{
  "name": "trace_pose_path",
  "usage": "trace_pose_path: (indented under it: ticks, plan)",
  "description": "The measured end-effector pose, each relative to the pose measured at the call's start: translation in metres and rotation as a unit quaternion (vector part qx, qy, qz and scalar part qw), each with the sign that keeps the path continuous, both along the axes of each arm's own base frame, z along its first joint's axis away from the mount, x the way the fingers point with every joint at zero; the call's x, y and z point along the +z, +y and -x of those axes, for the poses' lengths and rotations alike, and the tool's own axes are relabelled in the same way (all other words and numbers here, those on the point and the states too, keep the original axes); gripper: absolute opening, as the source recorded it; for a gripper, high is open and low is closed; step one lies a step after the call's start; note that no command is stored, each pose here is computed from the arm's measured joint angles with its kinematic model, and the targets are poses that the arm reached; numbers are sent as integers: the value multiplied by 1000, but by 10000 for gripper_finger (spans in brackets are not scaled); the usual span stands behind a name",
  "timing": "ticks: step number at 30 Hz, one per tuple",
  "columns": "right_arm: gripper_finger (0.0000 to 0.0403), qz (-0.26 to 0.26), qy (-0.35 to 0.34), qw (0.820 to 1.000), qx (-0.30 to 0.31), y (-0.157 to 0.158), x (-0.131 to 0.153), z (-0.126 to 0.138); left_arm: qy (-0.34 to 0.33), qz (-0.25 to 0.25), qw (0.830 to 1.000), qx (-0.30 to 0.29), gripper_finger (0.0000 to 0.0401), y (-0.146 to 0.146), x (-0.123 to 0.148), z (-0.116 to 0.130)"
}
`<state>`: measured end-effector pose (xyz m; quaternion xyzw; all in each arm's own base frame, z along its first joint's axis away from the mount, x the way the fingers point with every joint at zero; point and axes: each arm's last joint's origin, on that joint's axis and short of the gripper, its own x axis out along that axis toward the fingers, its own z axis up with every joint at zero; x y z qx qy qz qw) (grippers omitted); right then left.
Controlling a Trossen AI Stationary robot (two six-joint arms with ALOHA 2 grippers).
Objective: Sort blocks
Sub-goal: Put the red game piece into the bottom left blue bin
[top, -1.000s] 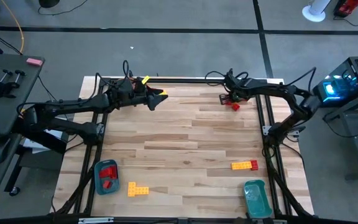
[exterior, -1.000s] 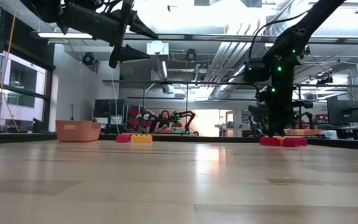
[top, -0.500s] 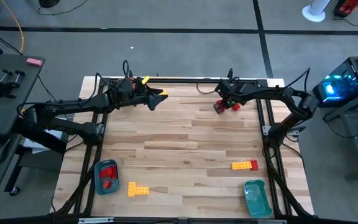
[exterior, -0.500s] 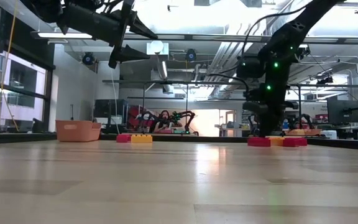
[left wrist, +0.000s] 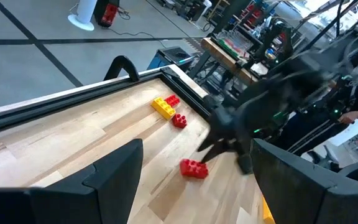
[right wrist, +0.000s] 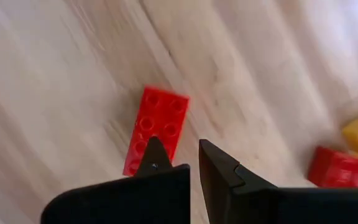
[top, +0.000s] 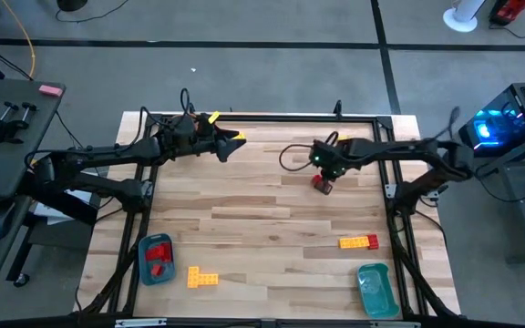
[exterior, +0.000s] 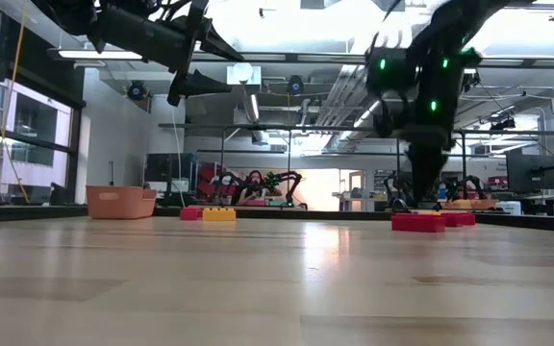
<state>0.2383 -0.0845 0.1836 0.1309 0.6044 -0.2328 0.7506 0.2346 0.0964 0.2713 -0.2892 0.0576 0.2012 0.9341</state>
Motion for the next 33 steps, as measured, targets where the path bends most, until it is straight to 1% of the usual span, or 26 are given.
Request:
trace_pose_path:
  ticks: [2, 5, 7, 9, 11, 13, 15, 18, 21, 24, 27, 33]
  plan:
    - [0, 10, -23, 1000, -13, 1, 13, 2, 8, -5, 1000, -2, 282, 0, -1, 0]
    - [0, 7, -52, 997, -56, -1, 25, 10, 18, -10, 1000, -4, 282, 0, -3, 1]
    - [0, -19, -75, 992, -103, -3, 30, 13, 17, -11, 1000, -4, 282, 0, -2, 1]
    - [2, -58, -88, 986, -128, -6, 30, 14, 17, -11, 1000, -4, 282, 0, -2, 1]
    - [13, -75, -88, 985, -128, -6, 28, 13, 18, -14, 1000, -5, 282, 0, -2, 1]
    - [35, -86, -79, 986, -123, -7, 23, 11, 19, -18, 1000, -6, 282, 0, -2, 0]
    - [69, -92, -68, 986, -120, -9, 17, 9, 18, -17, 1000, -13, 282, -1, -2, 0]
    - [129, -91, -46, 988, -112, -12, 7, 5, 15, -13, 999, -32, 282, -1, -2, 0]
    - [189, -91, -26, 991, -92, -13, -3, 1, 13, -8, 999, -34, 282, -1, -2, 0]
    - [231, -95, -4, 992, -87, -14, -13, -1, 12, -4, 999, -32, 282, -1, -2, 0]
    - [248, -108, 11, 991, -80, -15, -20, -3, 11, -3, 999, -32, 282, -1, -2, 0]
    - [252, -123, 47, 989, -71, -15, -38, -6, 12, -4, 1000, -26, 282, -1, -2, 0]
